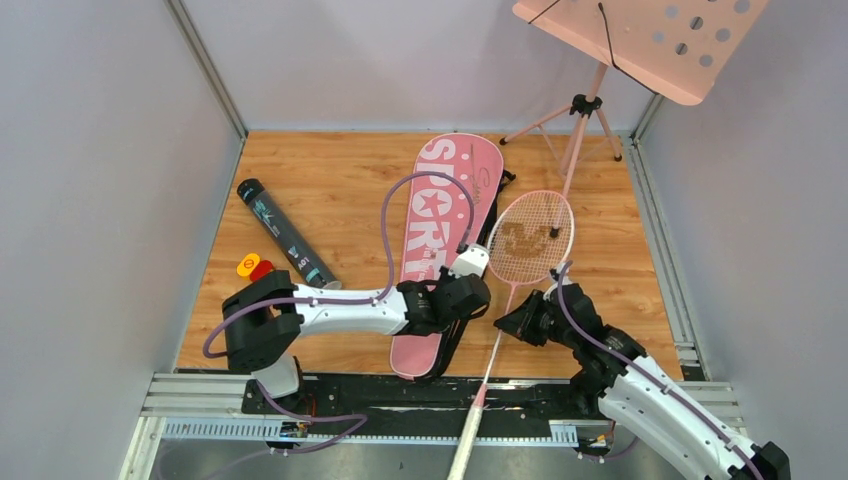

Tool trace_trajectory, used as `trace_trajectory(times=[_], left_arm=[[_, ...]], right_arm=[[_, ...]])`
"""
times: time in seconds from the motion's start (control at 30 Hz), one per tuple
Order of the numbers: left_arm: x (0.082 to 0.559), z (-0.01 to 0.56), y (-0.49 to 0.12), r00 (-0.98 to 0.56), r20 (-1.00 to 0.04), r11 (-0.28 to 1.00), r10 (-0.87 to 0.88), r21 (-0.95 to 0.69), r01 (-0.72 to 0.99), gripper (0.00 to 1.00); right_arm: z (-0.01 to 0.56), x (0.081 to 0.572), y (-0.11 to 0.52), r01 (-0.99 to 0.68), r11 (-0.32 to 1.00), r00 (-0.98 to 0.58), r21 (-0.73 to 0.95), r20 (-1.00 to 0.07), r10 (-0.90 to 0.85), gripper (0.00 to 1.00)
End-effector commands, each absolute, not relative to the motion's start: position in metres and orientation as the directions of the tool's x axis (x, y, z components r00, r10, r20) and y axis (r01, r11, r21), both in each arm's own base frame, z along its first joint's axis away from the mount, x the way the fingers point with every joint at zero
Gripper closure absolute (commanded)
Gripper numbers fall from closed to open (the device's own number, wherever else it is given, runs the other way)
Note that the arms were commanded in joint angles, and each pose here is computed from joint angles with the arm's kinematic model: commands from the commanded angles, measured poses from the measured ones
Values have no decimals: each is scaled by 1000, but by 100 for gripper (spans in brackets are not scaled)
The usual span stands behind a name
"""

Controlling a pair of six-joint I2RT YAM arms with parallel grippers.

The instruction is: Pack up the badminton gear

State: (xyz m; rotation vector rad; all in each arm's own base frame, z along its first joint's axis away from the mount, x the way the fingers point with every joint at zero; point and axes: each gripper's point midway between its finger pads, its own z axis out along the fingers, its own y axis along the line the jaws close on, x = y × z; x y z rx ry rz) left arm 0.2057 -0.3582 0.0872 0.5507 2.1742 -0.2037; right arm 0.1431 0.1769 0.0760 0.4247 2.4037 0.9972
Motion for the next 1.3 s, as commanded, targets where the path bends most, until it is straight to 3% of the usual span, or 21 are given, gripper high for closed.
trace_trajectory(times=[0.0,0.57,1.13,1.27], left_arm=[[207,114,-365,-519,-830,899,203,-53,435,100],[207,127,-352,-456,-876,886,159,-76,456,100],[200,137,-335,-385,-908,849,163,-70,523,100],[195,138,-336,-388,-904,831,177,-74,551,100]], right_arm=[[96,146,197,43,586,-835,809,-293,465,100],[104,135,226,0,463,-902,886,-200,383,100],[105,132,256,-204,371,-945,906,-281,167,100],[106,150,258,-291,381,-915,877,-372,156,100]])
